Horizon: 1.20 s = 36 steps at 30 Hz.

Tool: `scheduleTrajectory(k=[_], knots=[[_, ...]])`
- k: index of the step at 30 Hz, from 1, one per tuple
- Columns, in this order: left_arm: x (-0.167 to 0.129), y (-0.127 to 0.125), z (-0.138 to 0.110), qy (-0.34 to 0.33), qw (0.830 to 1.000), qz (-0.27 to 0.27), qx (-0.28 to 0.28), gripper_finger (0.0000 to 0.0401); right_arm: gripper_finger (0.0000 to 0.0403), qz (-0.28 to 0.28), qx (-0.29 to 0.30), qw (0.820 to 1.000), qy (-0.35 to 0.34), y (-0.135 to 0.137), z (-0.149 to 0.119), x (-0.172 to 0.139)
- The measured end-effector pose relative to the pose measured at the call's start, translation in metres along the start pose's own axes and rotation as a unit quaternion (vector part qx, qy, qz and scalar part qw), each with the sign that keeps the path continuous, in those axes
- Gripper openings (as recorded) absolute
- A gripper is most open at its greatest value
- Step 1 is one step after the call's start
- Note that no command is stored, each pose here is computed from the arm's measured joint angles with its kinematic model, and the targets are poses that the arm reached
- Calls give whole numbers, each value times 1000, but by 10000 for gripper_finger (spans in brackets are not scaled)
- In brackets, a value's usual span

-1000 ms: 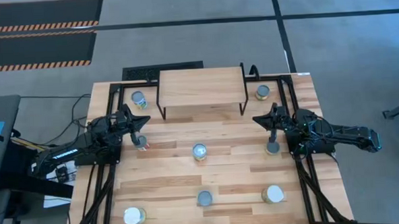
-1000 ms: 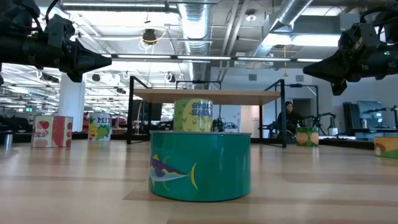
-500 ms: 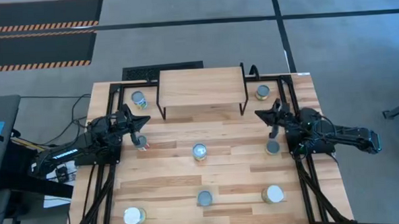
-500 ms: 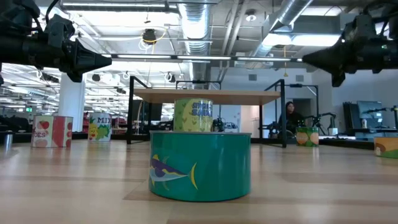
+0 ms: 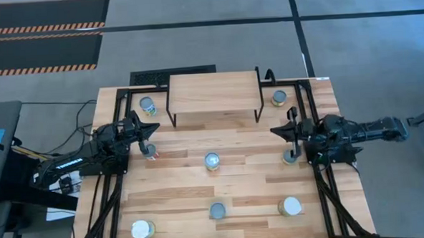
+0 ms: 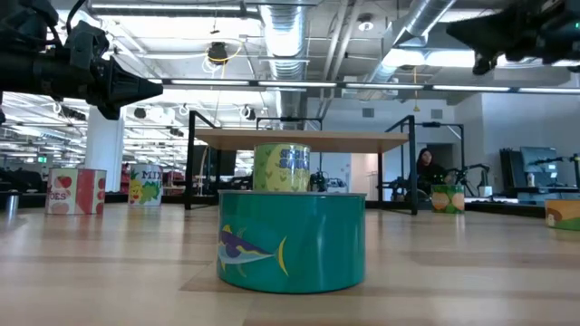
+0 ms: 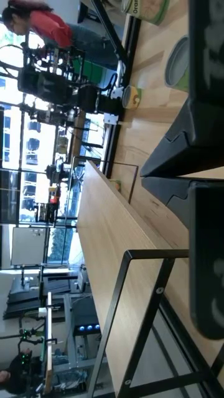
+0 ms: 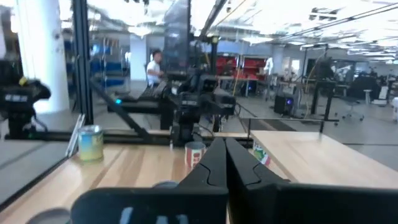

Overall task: Pick and place cans onto a shelf
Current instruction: Put the green can on the shelf

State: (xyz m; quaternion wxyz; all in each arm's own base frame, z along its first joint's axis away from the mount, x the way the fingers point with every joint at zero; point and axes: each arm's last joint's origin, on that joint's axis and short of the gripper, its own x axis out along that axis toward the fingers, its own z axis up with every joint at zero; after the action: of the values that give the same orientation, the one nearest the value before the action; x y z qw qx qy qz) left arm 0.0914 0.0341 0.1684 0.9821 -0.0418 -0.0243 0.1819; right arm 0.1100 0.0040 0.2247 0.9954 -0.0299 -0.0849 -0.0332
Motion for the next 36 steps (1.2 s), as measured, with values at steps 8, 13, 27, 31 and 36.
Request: scheduleTrajectory(k=[8, 13, 27, 31, 36], knots=[[0, 0, 0, 0, 1000, 0, 0, 0, 5, 44, -38, 996, 64, 30, 20, 32], [0, 0, 0, 0, 1000, 0, 0, 0, 5, 67, -58, 991, 99, 48, 29, 58], [0, 0, 0, 0, 1000, 0, 0, 0, 5, 54, -25, 968, 244, 75, 30, 142], [0, 0, 0, 0, 1000, 0, 0, 0, 5, 33, -2, 958, 283, 78, 20, 168], [0, 0, 0, 0, 1000, 0, 0, 0, 6, 59, 2, 944, 325, 87, 9, 197]])
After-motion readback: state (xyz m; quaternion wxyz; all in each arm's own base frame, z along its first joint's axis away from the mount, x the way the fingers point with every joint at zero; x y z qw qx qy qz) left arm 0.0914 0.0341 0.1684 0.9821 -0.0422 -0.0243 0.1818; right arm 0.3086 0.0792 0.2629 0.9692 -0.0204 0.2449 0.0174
